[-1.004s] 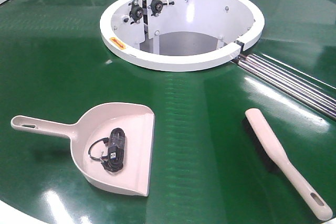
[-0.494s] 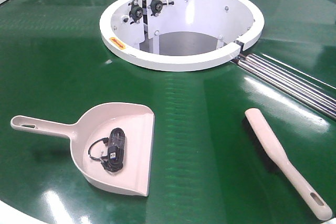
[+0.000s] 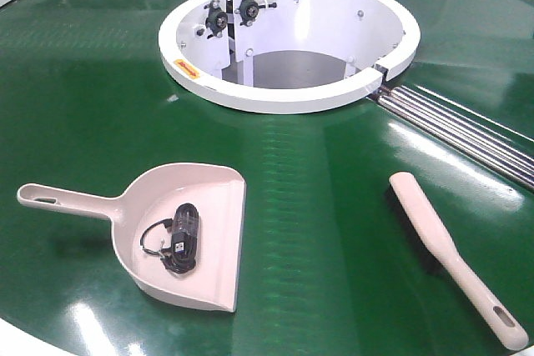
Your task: Clean and inspect green conveyor with broom and dustpan
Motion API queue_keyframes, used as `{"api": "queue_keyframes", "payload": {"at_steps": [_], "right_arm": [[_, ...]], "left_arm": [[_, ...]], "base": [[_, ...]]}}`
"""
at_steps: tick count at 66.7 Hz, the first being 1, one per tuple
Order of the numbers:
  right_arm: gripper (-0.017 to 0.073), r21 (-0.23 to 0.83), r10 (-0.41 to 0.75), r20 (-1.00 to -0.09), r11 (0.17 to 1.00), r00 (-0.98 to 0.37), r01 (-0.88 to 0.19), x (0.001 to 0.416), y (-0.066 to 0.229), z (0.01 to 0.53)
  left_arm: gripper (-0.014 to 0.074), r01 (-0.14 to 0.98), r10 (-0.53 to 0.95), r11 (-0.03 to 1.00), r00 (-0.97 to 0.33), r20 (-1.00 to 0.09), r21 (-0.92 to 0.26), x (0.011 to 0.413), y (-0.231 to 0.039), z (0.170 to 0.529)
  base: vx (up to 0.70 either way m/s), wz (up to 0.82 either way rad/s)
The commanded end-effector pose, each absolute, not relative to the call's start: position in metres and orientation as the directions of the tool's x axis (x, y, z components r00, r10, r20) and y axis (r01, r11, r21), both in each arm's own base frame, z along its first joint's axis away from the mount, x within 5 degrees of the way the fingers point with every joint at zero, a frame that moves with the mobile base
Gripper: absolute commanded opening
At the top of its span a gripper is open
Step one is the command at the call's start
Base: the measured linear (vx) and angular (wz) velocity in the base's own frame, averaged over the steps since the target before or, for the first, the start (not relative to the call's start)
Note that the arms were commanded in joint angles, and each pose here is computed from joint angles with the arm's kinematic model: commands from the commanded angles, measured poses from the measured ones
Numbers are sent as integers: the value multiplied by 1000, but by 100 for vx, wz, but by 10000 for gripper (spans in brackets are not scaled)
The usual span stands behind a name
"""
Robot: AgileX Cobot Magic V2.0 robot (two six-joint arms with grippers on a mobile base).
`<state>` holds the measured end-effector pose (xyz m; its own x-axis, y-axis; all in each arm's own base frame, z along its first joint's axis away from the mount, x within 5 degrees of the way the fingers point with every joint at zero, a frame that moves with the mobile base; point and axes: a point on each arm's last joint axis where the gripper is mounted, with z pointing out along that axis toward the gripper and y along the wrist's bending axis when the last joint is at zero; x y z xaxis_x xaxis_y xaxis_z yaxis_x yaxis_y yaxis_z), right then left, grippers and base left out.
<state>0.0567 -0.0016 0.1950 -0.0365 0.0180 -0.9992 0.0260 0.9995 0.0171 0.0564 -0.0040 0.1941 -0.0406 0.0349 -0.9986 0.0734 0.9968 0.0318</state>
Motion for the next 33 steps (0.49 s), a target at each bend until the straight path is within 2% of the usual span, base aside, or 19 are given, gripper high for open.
{"api": "queue_keyframes", "payload": {"at_steps": [1,33], "right_arm": [[-9,-13,-13,-1000,1000,28,27,56,-2,195],[-9,19,19,-999,999,29,27,56,-2,195]], "left_arm": [[-8,71,13,997,16,-1000,14,57,-4,191],[-7,71,13,997,16,-1000,14,57,-4,191]], "base": [[0,0],[0,0]]}}
